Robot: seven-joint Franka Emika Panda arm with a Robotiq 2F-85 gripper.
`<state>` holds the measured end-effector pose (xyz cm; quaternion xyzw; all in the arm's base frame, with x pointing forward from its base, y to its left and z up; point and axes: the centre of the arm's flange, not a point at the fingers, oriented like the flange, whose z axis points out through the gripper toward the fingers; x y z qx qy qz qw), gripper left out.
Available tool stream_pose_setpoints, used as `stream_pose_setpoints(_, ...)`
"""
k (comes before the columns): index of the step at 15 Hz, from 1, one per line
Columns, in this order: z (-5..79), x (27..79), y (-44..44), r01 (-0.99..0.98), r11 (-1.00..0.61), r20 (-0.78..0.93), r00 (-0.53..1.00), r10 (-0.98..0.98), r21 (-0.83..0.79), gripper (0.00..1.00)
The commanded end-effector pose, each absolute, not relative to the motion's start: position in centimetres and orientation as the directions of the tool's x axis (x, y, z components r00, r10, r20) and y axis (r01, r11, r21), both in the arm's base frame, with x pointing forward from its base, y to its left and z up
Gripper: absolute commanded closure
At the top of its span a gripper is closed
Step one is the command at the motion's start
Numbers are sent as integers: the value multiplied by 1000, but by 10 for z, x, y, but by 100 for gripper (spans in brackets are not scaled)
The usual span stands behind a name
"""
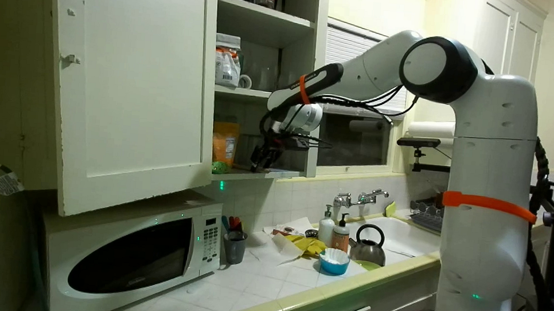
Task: Remove the blue bowl from the cupboard
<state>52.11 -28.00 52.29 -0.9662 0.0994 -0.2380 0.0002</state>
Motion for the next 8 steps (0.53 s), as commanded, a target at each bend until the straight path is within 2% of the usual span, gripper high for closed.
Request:
stream_pose_setpoints(1, 528, 512, -278, -175, -983, 401, 899, -179, -48, 58)
stream_pose_setpoints(6, 532, 507, -280, -195, -981, 391, 902, -184, -11, 96)
stream_pose_setpoints(8, 534, 506, -279, -192, -981, 391, 903, -176, 1, 93)
